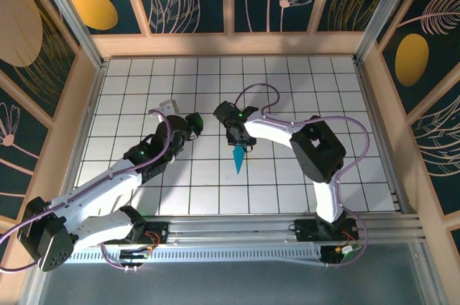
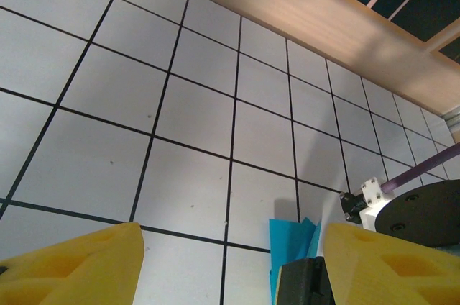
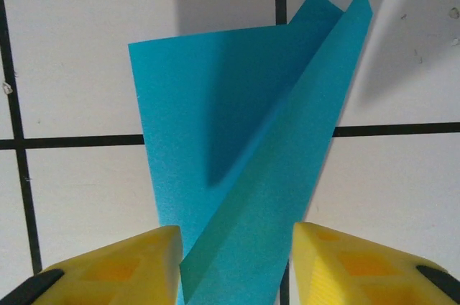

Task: Fold a paper plane with a square sheet of paper (fold left side to right side)
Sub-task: Turn over the paper plane at the center of the table.

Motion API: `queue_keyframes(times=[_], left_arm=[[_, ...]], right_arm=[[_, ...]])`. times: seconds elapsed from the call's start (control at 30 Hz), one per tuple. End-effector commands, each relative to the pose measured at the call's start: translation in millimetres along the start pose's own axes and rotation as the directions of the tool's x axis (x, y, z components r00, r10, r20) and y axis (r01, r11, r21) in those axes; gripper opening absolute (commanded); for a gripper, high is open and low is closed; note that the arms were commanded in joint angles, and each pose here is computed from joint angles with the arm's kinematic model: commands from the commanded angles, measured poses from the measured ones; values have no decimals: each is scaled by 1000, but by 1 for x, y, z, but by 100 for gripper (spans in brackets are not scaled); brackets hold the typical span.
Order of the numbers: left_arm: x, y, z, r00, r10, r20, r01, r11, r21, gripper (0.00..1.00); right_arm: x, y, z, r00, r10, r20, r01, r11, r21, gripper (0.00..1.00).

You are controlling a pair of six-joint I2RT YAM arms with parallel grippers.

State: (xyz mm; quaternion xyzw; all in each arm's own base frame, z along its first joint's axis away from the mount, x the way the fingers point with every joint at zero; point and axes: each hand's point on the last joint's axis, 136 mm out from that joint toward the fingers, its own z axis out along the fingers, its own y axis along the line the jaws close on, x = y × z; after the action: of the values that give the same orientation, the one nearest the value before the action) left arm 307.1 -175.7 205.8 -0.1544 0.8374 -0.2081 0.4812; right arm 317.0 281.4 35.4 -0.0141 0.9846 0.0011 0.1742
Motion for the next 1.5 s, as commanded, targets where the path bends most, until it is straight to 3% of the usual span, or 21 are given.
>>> queue_keyframes(times=[0.0, 0.3, 0.5, 0.63, 0.73, 0.83, 0.97, 1.07, 1.17, 1.33, 1.47], left_arm=[[-1, 7, 2, 1000, 15, 0, -15, 999, -36, 67], [-8, 6, 0, 1000, 23, 16, -22, 999, -50, 69], [-21, 0, 7, 999, -41, -21, 41, 999, 4, 78], [-24, -8, 17, 990, -99, -102, 108, 990, 91, 81], [-22, -16, 27, 969, -153, -194, 192, 961, 201, 80], [-18, -33, 32, 943, -167, -286, 261, 908, 329, 78], [-2, -70, 31, 899, -97, -427, 322, 806, 497, 70], [11, -88, 29, 852, -62, -521, 400, 719, 568, 58], [21, -98, 30, 818, -35, -575, 443, 675, 590, 52], [35, -117, 31, 802, 27, -597, 432, 664, 610, 51], [49, -127, 35, 792, 69, -607, 404, 686, 605, 51]], right_arm=[[1, -7, 2, 1000, -3, 3, 3, 998, 57, 39], [-8, -11, -20, 999, 0, 48, -3, 998, 62, 2], [-27, -18, -58, 989, 11, 145, -12, 1000, 9, 0], [-48, -21, -90, 973, 59, 221, -22, 986, -166, 0], [-59, -22, -111, 960, 139, 243, -28, 911, -411, 0], [-67, -32, -135, 935, 251, 249, -37, 771, -636, 0], [-69, -52, -163, 904, 361, 229, -27, 582, -812, 0], [-64, -56, -172, 908, 367, 204, -8, 500, -866, 0], [-57, -52, -173, 924, 338, 180, 3, 465, -885, 0], [-53, -48, -168, 933, 325, 155, -5, 442, -897, 0], [-54, -48, -165, 933, 325, 153, -8, 444, -896, 0]])
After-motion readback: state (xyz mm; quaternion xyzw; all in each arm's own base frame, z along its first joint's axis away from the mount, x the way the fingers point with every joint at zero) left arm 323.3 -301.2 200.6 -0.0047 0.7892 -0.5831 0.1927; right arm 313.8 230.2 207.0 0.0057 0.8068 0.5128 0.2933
